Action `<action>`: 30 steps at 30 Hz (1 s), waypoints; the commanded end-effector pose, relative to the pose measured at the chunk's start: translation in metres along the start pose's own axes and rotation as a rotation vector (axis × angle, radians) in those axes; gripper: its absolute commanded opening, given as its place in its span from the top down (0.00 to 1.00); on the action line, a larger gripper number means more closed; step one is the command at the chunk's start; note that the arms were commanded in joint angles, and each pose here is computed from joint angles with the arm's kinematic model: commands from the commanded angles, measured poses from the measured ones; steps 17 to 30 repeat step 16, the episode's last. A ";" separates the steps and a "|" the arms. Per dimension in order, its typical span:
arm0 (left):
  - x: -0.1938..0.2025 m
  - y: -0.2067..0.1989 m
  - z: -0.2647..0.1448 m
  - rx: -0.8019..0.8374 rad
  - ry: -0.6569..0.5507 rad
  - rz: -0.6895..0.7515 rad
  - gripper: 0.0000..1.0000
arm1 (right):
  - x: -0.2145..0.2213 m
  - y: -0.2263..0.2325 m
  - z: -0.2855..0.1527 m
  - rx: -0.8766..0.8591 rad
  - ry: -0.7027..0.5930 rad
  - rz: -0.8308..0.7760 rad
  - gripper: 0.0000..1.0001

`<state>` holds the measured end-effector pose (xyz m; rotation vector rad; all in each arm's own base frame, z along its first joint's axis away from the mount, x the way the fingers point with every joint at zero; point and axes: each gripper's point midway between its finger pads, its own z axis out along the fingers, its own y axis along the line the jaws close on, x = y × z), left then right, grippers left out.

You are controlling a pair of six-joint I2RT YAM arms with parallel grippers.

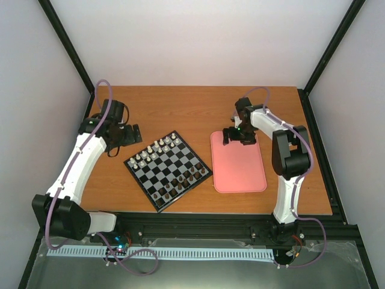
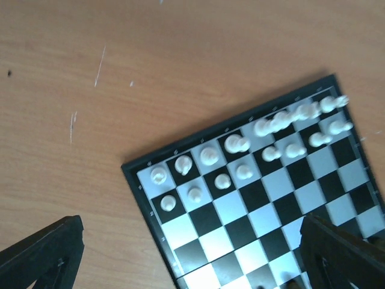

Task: Set up the chess pieces on the board
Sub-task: Reset both arms

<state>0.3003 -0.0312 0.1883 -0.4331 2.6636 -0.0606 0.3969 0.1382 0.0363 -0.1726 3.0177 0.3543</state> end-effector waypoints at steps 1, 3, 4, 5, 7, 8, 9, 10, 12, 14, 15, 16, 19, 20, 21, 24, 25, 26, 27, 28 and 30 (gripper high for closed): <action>-0.027 -0.011 -0.033 0.057 -0.072 0.012 0.00 | -0.010 0.027 -0.040 -0.006 -0.102 -0.046 0.00; -0.043 -0.021 -0.044 0.087 -0.105 0.018 0.00 | -0.016 0.038 -0.056 -0.024 -0.146 -0.067 0.00; -0.050 -0.024 -0.047 0.097 -0.119 0.017 0.00 | -0.019 0.044 -0.065 -0.034 -0.175 -0.079 0.00; -0.056 -0.027 -0.051 0.107 -0.131 0.018 0.00 | -0.023 0.049 -0.076 -0.045 -0.207 -0.089 0.00; -0.064 -0.031 -0.058 0.116 -0.148 0.016 0.00 | -0.027 0.058 -0.092 -0.065 -0.250 -0.104 0.00; -0.068 -0.031 -0.061 0.115 -0.159 0.013 0.00 | -0.027 0.062 -0.101 -0.068 -0.268 -0.111 0.00; -0.070 -0.032 -0.063 0.116 -0.165 0.014 0.00 | -0.028 0.063 -0.105 -0.067 -0.278 -0.116 0.00; -0.073 -0.033 -0.065 0.120 -0.175 0.017 0.00 | -0.027 0.066 -0.109 -0.068 -0.286 -0.125 0.00; -0.076 -0.034 -0.067 0.124 -0.188 0.020 0.00 | -0.026 0.070 -0.114 -0.066 -0.306 -0.147 0.00; -0.079 -0.037 -0.067 0.132 -0.193 0.020 0.00 | -0.026 0.072 -0.118 -0.056 -0.320 -0.152 0.00; -0.080 -0.038 -0.066 0.136 -0.189 0.019 0.00 | -0.026 0.072 -0.120 -0.051 -0.325 -0.147 0.00; -0.080 -0.039 -0.065 0.142 -0.184 0.017 0.00 | -0.026 0.073 -0.122 -0.051 -0.331 -0.147 0.00; -0.080 -0.039 -0.065 0.142 -0.184 0.017 0.00 | -0.026 0.073 -0.122 -0.051 -0.331 -0.147 0.00; -0.080 -0.039 -0.065 0.142 -0.184 0.017 0.00 | -0.026 0.073 -0.122 -0.051 -0.331 -0.147 0.00; -0.080 -0.039 -0.065 0.142 -0.184 0.017 0.00 | -0.026 0.073 -0.122 -0.051 -0.331 -0.147 0.00; -0.080 -0.039 -0.065 0.142 -0.184 0.017 0.00 | -0.026 0.073 -0.122 -0.051 -0.331 -0.147 0.00; -0.080 -0.039 -0.065 0.142 -0.184 0.017 0.00 | -0.026 0.073 -0.122 -0.051 -0.331 -0.147 0.00; -0.080 -0.039 -0.065 0.142 -0.184 0.017 0.00 | -0.026 0.073 -0.122 -0.051 -0.331 -0.147 0.00; -0.080 -0.039 -0.065 0.142 -0.184 0.017 0.00 | -0.026 0.073 -0.122 -0.051 -0.331 -0.147 0.00; -0.080 -0.039 -0.065 0.142 -0.184 0.017 0.00 | -0.026 0.073 -0.122 -0.051 -0.331 -0.147 0.00; -0.080 -0.039 -0.065 0.142 -0.184 0.017 0.00 | -0.026 0.073 -0.122 -0.051 -0.331 -0.147 0.00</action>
